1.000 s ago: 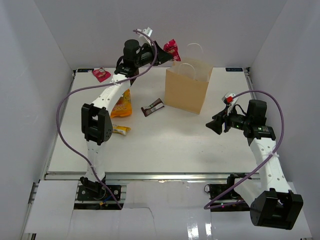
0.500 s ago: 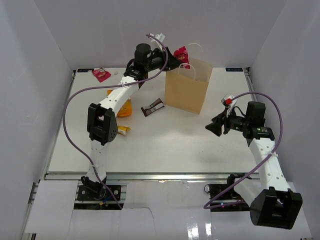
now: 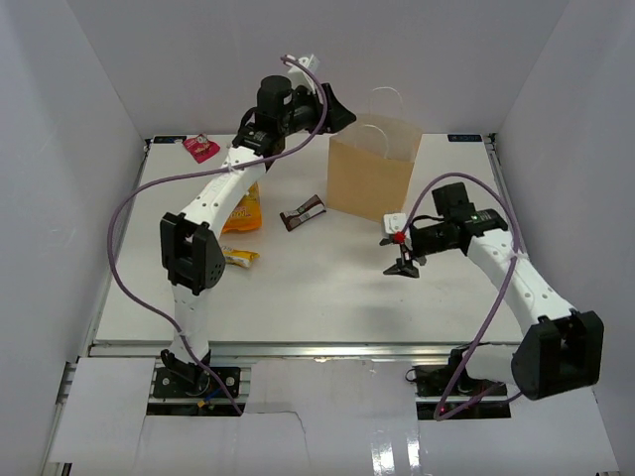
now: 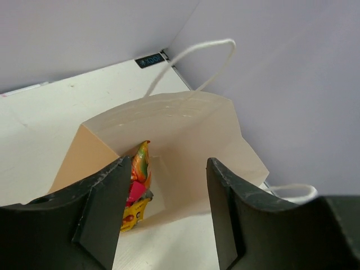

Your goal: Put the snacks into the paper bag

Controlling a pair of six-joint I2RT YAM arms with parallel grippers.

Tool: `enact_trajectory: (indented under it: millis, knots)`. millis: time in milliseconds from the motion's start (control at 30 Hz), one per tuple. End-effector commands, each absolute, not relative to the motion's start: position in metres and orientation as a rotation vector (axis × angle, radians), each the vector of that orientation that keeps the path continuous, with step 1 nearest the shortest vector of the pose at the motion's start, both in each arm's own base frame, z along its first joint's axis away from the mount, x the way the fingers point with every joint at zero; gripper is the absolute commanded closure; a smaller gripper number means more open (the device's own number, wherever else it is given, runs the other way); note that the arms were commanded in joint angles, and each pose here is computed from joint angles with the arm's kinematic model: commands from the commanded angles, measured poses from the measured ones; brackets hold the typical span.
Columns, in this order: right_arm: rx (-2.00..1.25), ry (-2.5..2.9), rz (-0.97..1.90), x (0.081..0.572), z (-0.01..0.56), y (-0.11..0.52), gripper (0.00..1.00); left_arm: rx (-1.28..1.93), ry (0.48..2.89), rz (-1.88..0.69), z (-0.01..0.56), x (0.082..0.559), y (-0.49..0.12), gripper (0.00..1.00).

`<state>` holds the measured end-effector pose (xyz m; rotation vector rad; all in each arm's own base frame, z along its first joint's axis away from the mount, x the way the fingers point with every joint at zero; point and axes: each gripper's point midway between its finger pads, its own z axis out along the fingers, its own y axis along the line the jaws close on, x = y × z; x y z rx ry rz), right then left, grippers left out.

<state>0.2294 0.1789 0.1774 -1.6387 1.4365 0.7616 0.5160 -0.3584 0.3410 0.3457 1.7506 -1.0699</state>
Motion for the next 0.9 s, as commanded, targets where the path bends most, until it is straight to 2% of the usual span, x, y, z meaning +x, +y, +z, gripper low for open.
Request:
enact_trajectory:
  millis: [0,33,67,100,167,200,233,267,333,433,467,500,533,567,867]
  knots:
    - [-1.948,1.234,0.617,0.234,0.170,0.200,0.26,0.310,1.645,-0.940,0.427,0.475,-0.305,0.33]
    - [-2.004,1.200,0.519,0.248,0.174,0.206,0.26,0.292,1.658,-0.921,0.426,0.468,-0.294,0.32]
    - [-2.061,1.145,0.503,0.247,0.173,0.222,0.26,0.255,1.749,-0.888,0.389,0.464,-0.281,0.31]
    - [-2.103,1.149,0.486,0.255,0.163,0.230,0.26,0.217,1.704,-0.855,0.412,0.442,-0.259,0.30]
    - [-2.154,1.075,0.359,0.277,0.171,0.255,0.26,0.166,1.734,-0.813,0.398,0.421,-0.231,0.29]
    - [-2.185,1.105,0.356,0.289,0.154,0.265,0.25,0.115,1.836,-0.765,0.350,0.410,-0.217,0.24]
    - [-2.199,1.127,0.300,0.303,0.151,0.271,0.23,0.085,1.787,-0.742,0.368,0.384,-0.196,0.22]
    - [-2.157,1.117,0.260,0.319,0.170,0.293,0.21,0.059,1.802,-0.716,0.359,0.370,-0.185,0.20]
    - [-2.183,1.221,0.249,0.347,0.143,0.311,0.18,-0.016,1.851,-0.653,0.329,0.332,-0.156,0.15]
    - [-2.129,1.307,0.215,0.391,0.139,0.344,0.17,-0.103,1.955,-0.597,0.278,0.295,-0.133,0.15]
    - [-2.148,1.337,0.220,0.399,0.117,0.353,0.17,-0.134,1.928,-0.596,0.281,0.279,-0.123,0.15]
    - [-2.108,1.316,0.169,0.416,0.134,0.363,0.18,-0.167,1.965,-0.583,0.267,0.267,-0.117,0.15]
    - [-2.106,1.317,0.155,0.424,0.131,0.368,0.18,-0.218,2.006,-0.588,0.245,0.257,-0.114,0.15]
    - [-2.127,1.330,0.157,0.429,0.112,0.374,0.18,-0.259,1.981,-0.576,0.244,0.245,-0.105,0.15]
    - [-2.152,1.333,0.086,0.454,0.076,0.385,0.25,-0.506,2.033,-0.641,0.187,0.206,-0.092,0.15]
